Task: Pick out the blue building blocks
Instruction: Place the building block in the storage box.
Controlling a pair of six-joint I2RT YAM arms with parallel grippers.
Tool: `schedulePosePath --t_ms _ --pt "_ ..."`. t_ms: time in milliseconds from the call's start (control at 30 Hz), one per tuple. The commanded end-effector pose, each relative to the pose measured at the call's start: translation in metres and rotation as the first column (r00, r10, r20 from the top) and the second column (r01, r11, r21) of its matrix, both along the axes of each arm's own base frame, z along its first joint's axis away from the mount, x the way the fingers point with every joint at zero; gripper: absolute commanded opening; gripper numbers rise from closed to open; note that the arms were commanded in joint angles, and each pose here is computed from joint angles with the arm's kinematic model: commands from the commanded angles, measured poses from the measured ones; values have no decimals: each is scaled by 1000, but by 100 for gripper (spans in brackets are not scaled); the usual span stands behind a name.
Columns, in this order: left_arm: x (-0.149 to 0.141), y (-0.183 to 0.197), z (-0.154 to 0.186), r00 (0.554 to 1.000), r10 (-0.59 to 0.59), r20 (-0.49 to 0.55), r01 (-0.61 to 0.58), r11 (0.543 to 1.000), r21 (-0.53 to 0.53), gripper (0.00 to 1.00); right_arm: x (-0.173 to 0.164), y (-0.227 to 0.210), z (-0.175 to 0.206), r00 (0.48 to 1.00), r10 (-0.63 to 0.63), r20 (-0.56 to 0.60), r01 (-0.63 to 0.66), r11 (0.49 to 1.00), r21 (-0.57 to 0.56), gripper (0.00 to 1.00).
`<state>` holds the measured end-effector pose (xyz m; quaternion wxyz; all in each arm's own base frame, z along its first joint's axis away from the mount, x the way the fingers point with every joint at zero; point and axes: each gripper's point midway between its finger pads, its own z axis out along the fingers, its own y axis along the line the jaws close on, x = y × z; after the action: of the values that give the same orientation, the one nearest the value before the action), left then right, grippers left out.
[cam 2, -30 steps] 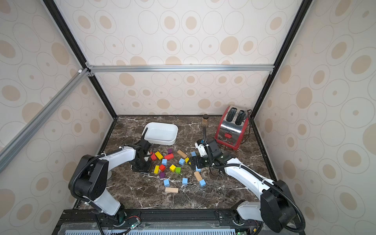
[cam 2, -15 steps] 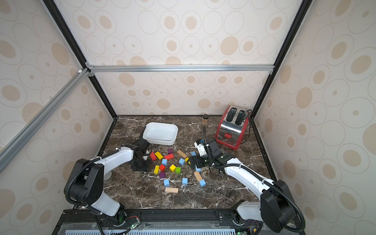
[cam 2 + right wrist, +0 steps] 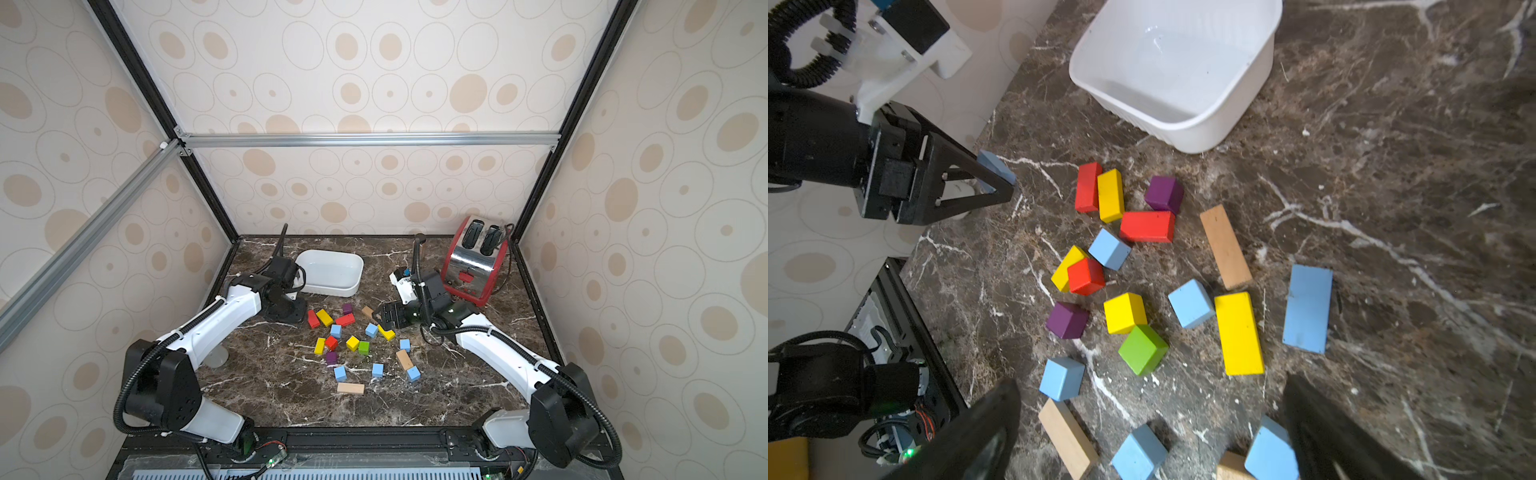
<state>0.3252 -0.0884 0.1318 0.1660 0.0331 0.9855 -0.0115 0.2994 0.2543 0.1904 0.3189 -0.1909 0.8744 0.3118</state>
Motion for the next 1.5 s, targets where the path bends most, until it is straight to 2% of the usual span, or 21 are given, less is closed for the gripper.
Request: schedulePosePath --t_ms 0,300,600,967,1467 --pt "9 7 28 999 -14 29 13 999 41 11 16 14 29 995 10 99 -14 999 43 100" --pt "50 -2 66 991 -26 128 22 999 36 10 43 27 59 971 -11 239 -12 995 95 100" --pt "97 -10 70 986 -39 164 29 998 61 7 62 27 61 952 -31 304 16 999 51 100" --pt "151 -17 50 986 -32 163 21 998 65 8 81 44 54 963 -11 270 -1 999 44 100" --pt "194 -23 -5 994 16 109 -21 999 50 8 88 46 24 981 -18 192 11 999 37 100"
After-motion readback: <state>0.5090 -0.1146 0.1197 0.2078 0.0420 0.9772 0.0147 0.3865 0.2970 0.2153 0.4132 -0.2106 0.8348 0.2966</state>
